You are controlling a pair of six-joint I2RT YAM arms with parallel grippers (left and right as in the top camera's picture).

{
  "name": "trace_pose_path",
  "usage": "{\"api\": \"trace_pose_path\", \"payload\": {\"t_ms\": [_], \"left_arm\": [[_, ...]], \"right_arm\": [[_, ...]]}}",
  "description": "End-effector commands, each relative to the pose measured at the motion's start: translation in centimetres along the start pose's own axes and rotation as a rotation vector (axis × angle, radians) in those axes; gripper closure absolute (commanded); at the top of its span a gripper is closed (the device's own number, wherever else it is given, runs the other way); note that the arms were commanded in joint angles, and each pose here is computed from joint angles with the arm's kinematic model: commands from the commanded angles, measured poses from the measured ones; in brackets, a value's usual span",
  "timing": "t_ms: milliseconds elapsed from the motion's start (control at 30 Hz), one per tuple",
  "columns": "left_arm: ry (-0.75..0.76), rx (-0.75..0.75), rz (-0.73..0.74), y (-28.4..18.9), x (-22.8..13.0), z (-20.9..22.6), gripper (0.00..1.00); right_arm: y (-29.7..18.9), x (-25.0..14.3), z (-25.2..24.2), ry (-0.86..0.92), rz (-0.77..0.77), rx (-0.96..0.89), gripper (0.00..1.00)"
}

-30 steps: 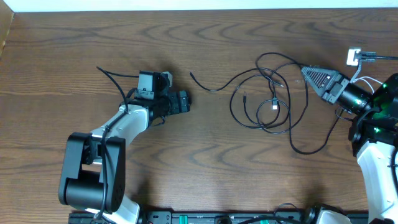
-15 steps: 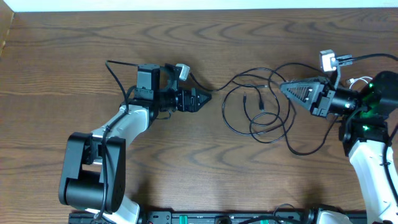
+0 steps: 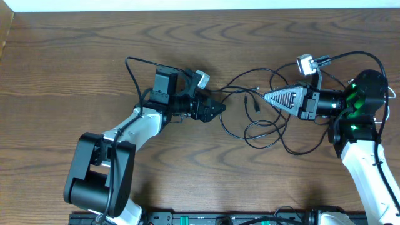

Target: Untangle cables

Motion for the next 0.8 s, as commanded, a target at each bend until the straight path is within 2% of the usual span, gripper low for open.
{"api": "trace_pose_path", "payload": {"t_ms": [0, 700, 733, 767], "left_arm": [[0.038, 0.078, -0.018, 0.3, 0.1, 0.6, 0.06], [0.109, 0.036, -0.001, 2.1, -0.4, -1.7, 0.06], [0.115, 0.034, -0.002, 2.2, -0.4, -1.8, 0.09], [0.123, 0.044, -0.006, 2.3, -0.3, -1.9, 0.2]], "right_arm": [[0.5, -0.1, 1.0, 0.033, 0.039, 0.043, 0.99], [0.8, 1.0, 3.2, -0.047, 0.056, 0.071, 0.99], [0.8, 1.0, 3.2, -0.047, 0.056, 0.071, 0.99], [0.8, 1.0, 3.2, -0.047, 0.056, 0.071, 0.99]]}}
Point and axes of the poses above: each gripper's point midway between its finger pads, its own y axis out along the fingers, its own z axis along the line the jaws close on, x = y × z, the point moved 4 cm from there along -y, back along the fingers, and after that the axes turned 12 degrees about -y, right-handed, at the moved point
